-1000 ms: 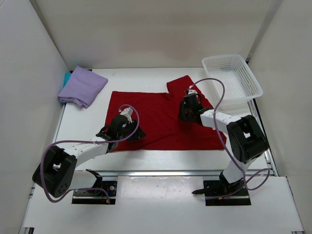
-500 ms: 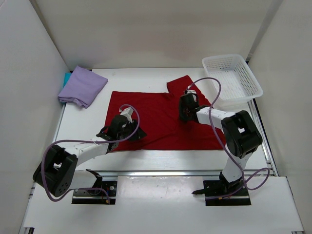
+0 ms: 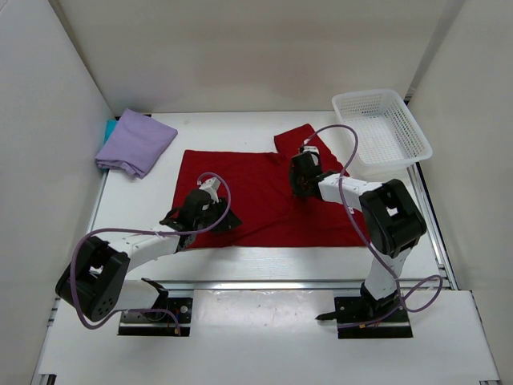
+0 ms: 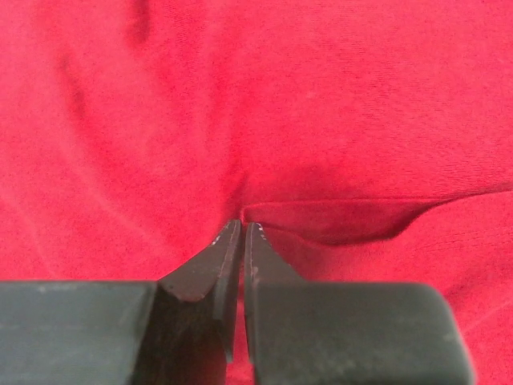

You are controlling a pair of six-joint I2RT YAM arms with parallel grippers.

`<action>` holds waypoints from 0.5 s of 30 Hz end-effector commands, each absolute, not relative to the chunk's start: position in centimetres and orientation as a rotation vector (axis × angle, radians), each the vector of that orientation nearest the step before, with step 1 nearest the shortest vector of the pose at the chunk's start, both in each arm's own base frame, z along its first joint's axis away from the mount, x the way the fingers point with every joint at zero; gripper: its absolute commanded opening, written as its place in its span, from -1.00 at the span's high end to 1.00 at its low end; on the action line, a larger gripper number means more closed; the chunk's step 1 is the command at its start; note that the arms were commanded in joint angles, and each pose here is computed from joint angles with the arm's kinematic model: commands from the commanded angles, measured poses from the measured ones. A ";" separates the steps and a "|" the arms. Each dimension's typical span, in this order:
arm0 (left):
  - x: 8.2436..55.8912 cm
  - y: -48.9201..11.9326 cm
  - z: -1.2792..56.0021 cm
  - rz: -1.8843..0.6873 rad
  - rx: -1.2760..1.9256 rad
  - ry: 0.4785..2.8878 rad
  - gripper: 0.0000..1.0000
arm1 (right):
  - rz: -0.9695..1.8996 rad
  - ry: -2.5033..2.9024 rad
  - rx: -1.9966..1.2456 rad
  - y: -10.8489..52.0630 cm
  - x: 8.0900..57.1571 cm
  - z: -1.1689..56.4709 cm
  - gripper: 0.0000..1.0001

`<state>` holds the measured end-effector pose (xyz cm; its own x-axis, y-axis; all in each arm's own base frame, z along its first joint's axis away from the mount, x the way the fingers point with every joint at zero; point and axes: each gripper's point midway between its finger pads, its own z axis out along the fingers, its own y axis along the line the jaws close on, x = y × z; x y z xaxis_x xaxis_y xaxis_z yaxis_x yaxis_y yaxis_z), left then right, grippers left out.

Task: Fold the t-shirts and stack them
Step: Fold the flattened tshirt in 1/3 of the way

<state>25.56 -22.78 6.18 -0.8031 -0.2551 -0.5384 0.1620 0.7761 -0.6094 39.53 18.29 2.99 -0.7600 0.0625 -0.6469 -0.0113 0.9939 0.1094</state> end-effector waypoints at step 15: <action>28.7 -21.4 8.5 -0.888 -0.159 2.261 0.18 | 0.161 2.281 -0.062 20.8 40.4 8.4 0.17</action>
